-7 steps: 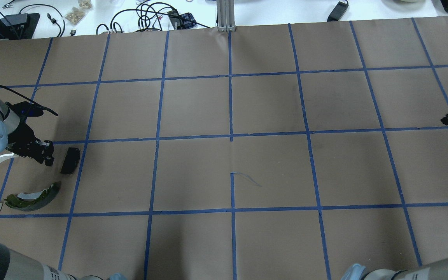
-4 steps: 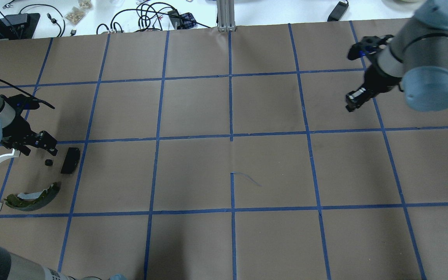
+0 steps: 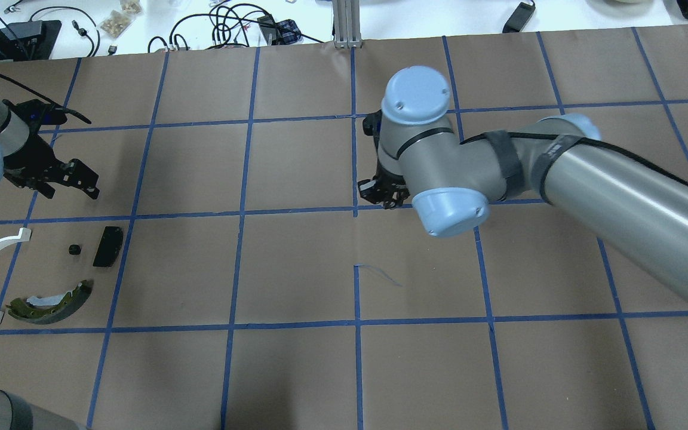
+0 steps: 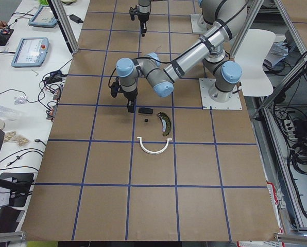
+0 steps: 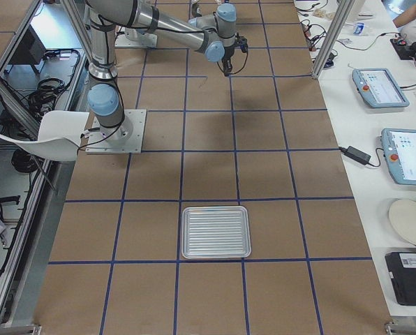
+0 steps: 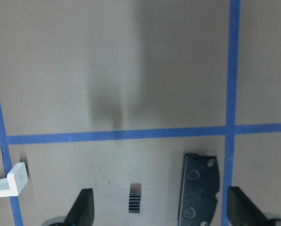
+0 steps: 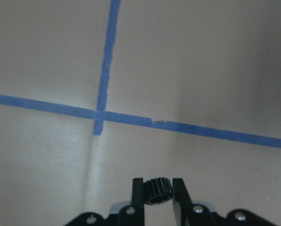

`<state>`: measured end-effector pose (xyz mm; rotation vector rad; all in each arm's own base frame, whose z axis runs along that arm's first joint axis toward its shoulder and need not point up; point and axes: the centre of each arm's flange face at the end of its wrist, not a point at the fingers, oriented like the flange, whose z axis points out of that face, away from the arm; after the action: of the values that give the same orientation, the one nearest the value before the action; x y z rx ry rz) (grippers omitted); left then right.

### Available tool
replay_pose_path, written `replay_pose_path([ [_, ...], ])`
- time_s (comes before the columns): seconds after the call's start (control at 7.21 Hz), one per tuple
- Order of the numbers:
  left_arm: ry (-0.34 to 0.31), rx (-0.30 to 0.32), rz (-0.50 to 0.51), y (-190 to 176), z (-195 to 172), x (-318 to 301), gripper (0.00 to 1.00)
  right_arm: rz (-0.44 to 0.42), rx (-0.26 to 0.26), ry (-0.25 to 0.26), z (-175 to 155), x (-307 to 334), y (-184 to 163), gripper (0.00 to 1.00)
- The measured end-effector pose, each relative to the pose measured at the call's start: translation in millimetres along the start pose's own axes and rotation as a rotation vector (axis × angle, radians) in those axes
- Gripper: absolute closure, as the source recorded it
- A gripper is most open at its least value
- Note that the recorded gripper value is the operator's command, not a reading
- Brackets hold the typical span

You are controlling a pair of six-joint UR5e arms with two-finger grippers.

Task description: Place bearing gear from tray to pile

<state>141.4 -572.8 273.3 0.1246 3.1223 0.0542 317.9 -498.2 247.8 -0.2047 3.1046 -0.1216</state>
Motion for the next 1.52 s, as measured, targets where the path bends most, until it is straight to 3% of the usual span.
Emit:
replay_pose_path([
  [0.14,-0.019,0.015,0.034,-13.9,-8.9,33.1,0.00,0.058,0.003,-0.007,16.1,-25.8,7.0,0.66],
  [0.28,-0.030,0.024,0.065,-21.7,-14.6,59.7,0.00,0.085,0.000,-0.013,25.9,-37.4,10.6,0.44],
  [0.42,-0.029,0.029,0.088,-24.6,-17.5,78.0,0.00,0.096,-0.003,-0.019,30.5,-42.2,12.0,0.15],
  [0.55,-0.012,0.039,0.105,-27.0,-18.8,91.9,0.00,0.096,-0.004,-0.022,32.5,-44.0,12.4,0.07],
  [0.83,0.023,0.056,0.143,-35.1,-19.1,124.7,0.00,0.093,0.014,-0.028,22.7,-44.3,5.7,0.02],
  [0.97,0.027,0.056,0.133,-38.6,-17.8,145.2,0.00,0.097,0.034,-0.031,1.1,-42.8,-8.1,0.03],
  [1.25,0.034,0.051,0.099,-41.3,-15.2,194.8,0.00,0.091,0.023,-0.012,-84.8,-22.7,-38.1,0.05],
  [1.52,0.042,0.036,0.072,-38.3,-9.7,251.5,0.00,0.111,-0.002,0.008,-176.0,34.8,-33.9,0.07],
])
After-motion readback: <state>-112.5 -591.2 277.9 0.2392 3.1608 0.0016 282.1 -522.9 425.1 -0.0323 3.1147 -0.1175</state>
